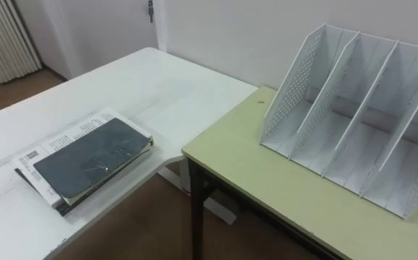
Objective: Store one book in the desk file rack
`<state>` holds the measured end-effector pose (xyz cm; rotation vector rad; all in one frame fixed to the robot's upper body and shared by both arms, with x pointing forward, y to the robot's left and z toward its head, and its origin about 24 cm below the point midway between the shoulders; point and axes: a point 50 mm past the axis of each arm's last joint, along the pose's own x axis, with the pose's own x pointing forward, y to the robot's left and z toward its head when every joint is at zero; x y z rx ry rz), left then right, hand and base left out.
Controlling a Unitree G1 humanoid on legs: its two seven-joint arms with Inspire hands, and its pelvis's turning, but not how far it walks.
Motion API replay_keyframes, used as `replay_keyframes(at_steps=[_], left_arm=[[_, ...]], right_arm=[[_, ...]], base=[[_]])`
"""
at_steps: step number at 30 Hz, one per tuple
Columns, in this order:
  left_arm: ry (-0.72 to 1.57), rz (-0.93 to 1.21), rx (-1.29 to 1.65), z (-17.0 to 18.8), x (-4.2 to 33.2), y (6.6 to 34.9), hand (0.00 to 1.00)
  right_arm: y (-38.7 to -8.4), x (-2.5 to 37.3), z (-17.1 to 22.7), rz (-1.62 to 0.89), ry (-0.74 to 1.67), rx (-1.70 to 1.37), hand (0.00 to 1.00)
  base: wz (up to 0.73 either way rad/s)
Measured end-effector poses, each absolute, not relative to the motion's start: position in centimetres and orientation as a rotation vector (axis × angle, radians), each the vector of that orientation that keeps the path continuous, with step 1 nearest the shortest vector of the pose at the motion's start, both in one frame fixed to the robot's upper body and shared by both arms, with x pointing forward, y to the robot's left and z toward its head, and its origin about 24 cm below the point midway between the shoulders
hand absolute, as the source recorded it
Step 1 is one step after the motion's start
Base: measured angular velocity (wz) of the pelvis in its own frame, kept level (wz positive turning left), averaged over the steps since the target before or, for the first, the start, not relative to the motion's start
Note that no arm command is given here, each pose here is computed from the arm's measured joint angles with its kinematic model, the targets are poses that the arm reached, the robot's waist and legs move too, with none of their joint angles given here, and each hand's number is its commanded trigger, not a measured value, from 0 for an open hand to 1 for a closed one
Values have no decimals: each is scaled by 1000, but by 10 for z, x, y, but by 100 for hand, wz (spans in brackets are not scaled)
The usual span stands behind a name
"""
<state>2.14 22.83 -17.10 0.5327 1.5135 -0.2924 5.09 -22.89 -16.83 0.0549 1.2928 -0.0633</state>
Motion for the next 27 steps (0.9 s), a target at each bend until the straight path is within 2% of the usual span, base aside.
replay_keyframes(at_steps=[19,27], left_arm=[[1493,-243,583,-171,19,230,0],[1333,-209,721,-164,46,232,0]], right_arm=[[-229,50,-168,-69,1292,66,0],[-229,50,-168,-65,1287,63,0]], base=[[0],[3]])
